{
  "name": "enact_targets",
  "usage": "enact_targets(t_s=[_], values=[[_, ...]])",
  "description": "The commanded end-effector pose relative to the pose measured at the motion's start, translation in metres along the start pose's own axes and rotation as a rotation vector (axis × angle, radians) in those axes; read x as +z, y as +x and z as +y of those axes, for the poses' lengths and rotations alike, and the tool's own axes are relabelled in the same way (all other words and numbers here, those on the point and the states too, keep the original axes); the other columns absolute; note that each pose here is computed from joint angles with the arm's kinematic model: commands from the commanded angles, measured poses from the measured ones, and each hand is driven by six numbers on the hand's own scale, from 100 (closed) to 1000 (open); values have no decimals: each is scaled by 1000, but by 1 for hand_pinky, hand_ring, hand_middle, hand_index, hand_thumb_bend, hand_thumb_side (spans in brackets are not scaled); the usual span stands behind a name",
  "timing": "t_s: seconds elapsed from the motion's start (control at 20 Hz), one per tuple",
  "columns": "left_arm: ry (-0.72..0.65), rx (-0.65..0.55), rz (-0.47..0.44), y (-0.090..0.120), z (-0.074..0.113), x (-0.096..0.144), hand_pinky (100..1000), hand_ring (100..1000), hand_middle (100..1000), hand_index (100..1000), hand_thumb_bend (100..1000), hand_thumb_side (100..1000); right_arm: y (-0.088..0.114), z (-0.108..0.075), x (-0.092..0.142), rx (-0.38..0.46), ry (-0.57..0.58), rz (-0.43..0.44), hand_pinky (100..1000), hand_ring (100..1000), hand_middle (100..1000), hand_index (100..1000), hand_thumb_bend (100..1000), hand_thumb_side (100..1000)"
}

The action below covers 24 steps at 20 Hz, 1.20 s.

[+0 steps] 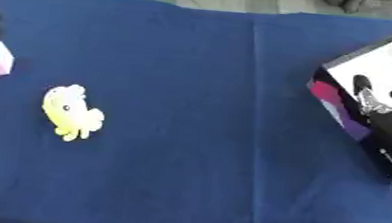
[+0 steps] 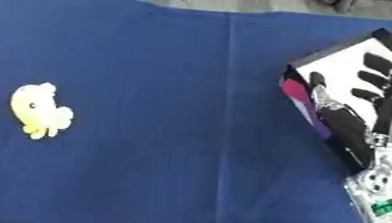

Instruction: Pick up the objects with one hand, pass them to the other hand, and then place them into the box on the other side of the table.

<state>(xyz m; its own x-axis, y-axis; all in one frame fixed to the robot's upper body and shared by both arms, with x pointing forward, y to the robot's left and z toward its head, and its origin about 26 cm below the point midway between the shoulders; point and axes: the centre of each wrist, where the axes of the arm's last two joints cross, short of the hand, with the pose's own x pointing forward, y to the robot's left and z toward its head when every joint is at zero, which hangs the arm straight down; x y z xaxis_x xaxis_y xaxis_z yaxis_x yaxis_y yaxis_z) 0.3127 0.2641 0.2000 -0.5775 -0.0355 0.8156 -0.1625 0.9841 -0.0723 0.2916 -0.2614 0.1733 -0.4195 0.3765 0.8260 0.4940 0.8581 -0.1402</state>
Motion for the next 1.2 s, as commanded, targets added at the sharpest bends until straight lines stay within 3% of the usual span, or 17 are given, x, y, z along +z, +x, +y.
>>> enact_targets(t_s=[0.05,0.2,0.25,0.3,0.65,1.2], values=[[5,-57,-39,17,12,-7,869,775,861,886,612,656,5,-4,-2,2,-12,-24,671,773,749,764,486,178],[-6,-165,-35,27,28,-6,872,782,864,892,632,641,4,-5,0,15,-16,-21,672,773,749,764,487,178],[-14,-220,-31,30,35,-7,873,785,866,893,638,739,3,-6,0,19,-18,-23,672,773,749,764,483,185],[-27,-282,-24,32,42,-7,876,790,870,899,640,635,3,-7,-1,23,-19,-25,672,773,749,764,487,178],[-178,-647,127,45,84,-5,892,816,881,916,633,626,1,-10,0,47,-29,-30,672,774,750,765,488,177],[-392,-862,463,64,117,-16,934,879,878,904,660,435,-1,-13,2,72,-28,-34,673,774,750,765,490,177]])
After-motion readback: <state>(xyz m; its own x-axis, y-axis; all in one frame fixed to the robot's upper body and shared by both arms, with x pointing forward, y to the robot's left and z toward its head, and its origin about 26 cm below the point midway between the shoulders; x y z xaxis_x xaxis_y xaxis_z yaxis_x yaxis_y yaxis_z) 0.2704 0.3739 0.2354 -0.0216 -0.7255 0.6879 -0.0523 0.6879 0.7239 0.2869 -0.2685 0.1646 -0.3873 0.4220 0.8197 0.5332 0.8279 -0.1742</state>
